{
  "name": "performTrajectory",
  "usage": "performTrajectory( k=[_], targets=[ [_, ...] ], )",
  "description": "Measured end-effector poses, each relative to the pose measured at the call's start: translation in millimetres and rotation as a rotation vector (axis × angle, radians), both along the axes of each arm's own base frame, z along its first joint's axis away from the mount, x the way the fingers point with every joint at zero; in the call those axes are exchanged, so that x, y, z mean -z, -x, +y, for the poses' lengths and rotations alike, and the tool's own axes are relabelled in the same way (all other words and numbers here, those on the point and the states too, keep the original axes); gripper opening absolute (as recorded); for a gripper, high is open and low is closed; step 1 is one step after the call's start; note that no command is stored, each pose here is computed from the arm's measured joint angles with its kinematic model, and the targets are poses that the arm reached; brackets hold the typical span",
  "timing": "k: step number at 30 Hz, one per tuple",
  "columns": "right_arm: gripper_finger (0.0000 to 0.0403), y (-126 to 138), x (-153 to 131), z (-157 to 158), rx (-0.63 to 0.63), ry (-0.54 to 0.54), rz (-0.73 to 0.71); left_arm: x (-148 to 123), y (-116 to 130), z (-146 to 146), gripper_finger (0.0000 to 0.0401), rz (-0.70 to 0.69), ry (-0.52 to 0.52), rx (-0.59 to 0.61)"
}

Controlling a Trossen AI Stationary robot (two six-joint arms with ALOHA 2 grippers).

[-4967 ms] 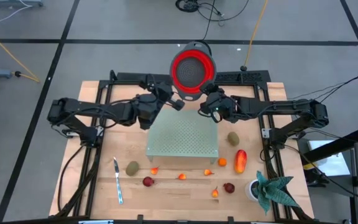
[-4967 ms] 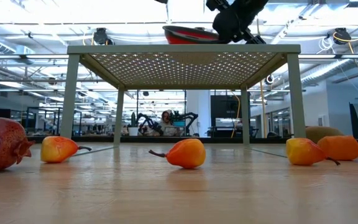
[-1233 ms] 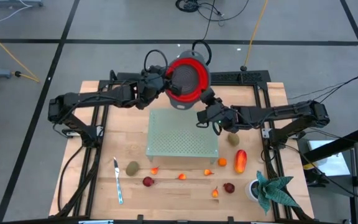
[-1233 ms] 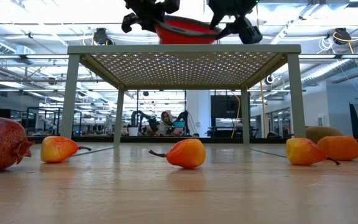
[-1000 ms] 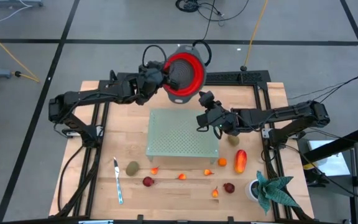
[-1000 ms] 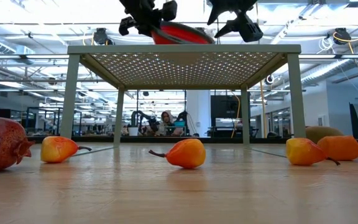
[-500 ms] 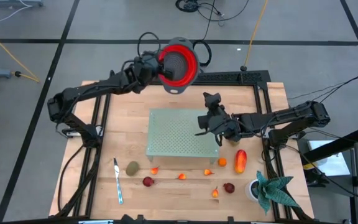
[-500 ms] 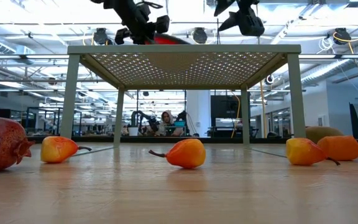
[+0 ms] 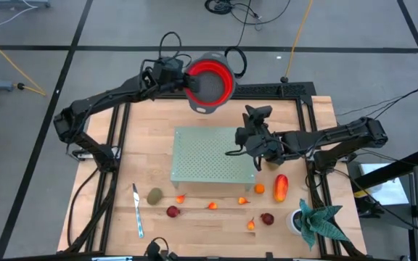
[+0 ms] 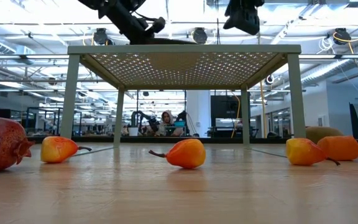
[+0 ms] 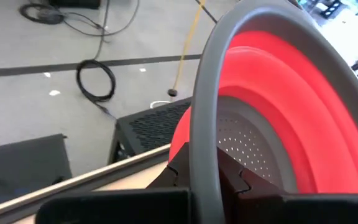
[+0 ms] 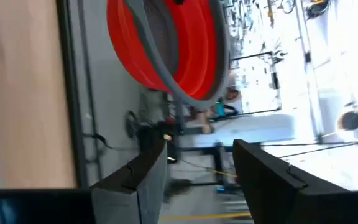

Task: Pick & Place Fruit
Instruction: Put the strainer on the shelf

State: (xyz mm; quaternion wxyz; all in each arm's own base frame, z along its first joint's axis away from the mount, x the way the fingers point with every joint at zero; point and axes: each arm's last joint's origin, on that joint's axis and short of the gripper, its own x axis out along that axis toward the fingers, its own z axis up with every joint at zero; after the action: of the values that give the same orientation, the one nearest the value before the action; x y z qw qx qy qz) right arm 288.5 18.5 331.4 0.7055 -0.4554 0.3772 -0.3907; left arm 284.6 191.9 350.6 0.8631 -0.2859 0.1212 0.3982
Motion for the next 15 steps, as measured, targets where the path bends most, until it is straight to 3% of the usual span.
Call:
performTrajectory(
  k=[7, 15],
  targets=[
    [0.0176, 22, -1, -6, -0.057, -0.248, -0.114, -17, 13, -8, 0.0012, -0.049, -0.006, 0.03],
    [0.0168, 39, -2, -12, -0.17, -0.514, -0.091, -31, 28, -19, 0.0012, -0.093, 0.02, 0.049]
  ],
)
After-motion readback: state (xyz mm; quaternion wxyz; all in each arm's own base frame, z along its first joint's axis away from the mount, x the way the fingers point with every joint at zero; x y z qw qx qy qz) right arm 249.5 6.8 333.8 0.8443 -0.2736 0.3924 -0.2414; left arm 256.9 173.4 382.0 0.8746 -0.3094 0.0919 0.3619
